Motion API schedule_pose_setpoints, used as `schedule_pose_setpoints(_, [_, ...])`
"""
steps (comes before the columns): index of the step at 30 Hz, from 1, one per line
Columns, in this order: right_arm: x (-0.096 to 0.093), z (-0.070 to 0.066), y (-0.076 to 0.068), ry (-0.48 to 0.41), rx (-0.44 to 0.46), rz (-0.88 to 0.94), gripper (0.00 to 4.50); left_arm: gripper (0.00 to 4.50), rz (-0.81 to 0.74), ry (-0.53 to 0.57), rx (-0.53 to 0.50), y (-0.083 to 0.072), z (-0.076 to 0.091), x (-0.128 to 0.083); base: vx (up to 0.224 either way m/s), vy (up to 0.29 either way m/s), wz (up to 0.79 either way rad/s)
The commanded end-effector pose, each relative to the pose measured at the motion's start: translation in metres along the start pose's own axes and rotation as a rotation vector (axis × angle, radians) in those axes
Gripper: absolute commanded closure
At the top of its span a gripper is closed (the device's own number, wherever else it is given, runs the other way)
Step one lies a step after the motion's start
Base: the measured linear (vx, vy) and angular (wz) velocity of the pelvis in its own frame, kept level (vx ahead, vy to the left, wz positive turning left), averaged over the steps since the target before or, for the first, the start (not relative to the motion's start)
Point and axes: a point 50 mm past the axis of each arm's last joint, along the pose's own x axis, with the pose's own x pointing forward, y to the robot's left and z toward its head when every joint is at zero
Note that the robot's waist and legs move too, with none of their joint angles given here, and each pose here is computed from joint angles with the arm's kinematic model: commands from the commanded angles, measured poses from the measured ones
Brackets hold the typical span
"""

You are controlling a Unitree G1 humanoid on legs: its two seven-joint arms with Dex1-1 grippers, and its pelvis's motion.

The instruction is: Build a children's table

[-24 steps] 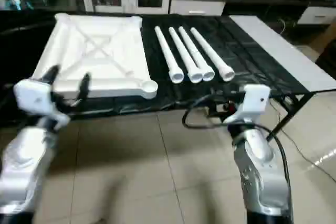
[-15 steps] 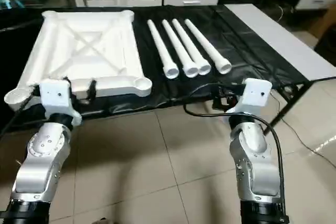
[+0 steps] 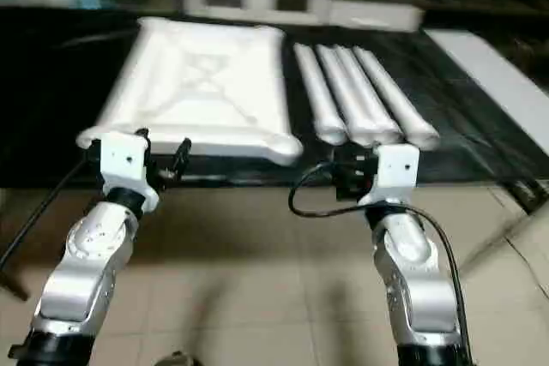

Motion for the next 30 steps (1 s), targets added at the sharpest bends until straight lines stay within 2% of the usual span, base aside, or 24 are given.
schedule_pose_setpoints(1, [0.002, 0.003, -0.004, -0.003, -0.010, -0.015, 0.30, 0.60, 0.002, 0.004, 0.005, -0.001, 0.001, 0.003, 0.101, 0.028, 0.77])
schedule_pose_setpoints(16, [-0.001, 0.003, -0.007, 0.006, -0.022, -0.042, 0.30, 0.60, 0.013, 0.033, -0.007, 0.003, -0.001, 0.005, 0.151, 0.008, 0.59])
schedule_pose_setpoints(22, [0.003, 0.002, -0.002, 0.028, 0.007, -0.011, 0.30, 0.60, 0.047, 0.043, -0.022, 0.004, -0.003, 0.003, 0.162, 0.042, -0.03])
schedule_pose_setpoints(30, [0.004, -0.005, 0.011, 0.084, -0.012, 0.049, 0.30, 0.60, 0.093, 0.043, 0.016, 0.010, -0.007, 0.000, 0.084, -0.028, 0.02])
